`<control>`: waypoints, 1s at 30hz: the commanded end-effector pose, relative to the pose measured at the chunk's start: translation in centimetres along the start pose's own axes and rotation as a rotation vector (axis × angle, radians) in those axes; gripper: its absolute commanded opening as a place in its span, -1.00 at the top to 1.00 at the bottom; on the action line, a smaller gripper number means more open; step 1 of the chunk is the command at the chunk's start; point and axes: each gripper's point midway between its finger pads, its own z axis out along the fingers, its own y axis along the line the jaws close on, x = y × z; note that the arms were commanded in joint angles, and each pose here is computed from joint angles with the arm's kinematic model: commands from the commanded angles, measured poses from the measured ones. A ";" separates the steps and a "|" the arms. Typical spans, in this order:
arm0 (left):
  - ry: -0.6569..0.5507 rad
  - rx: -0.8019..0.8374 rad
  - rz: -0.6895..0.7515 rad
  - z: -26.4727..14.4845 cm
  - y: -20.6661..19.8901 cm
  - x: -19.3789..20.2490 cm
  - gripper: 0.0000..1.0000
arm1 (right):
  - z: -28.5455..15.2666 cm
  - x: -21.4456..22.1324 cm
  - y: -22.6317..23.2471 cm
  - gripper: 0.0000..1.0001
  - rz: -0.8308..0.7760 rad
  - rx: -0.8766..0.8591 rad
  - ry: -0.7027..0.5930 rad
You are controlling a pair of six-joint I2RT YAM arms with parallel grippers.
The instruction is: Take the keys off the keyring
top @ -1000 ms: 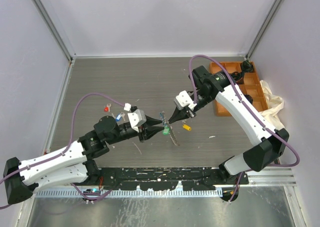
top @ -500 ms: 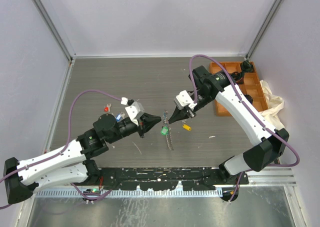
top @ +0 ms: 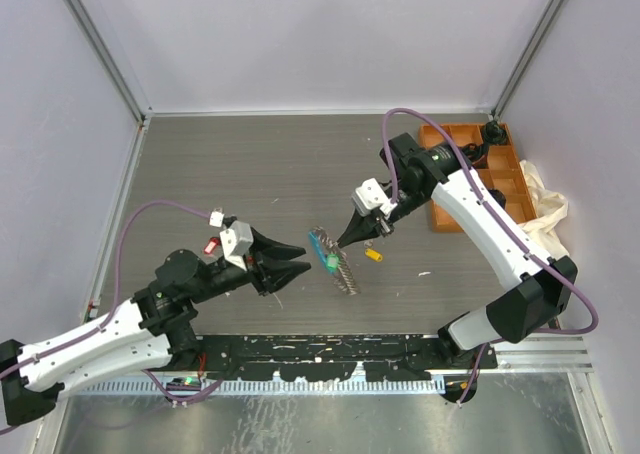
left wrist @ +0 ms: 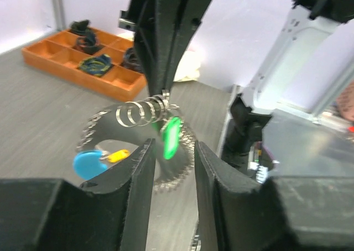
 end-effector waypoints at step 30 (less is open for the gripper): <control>0.166 -0.247 -0.393 4.4 1.8 -1.8 0.49 | -0.9 0.1 -3.8 0.98 0.473 0.285 -0.010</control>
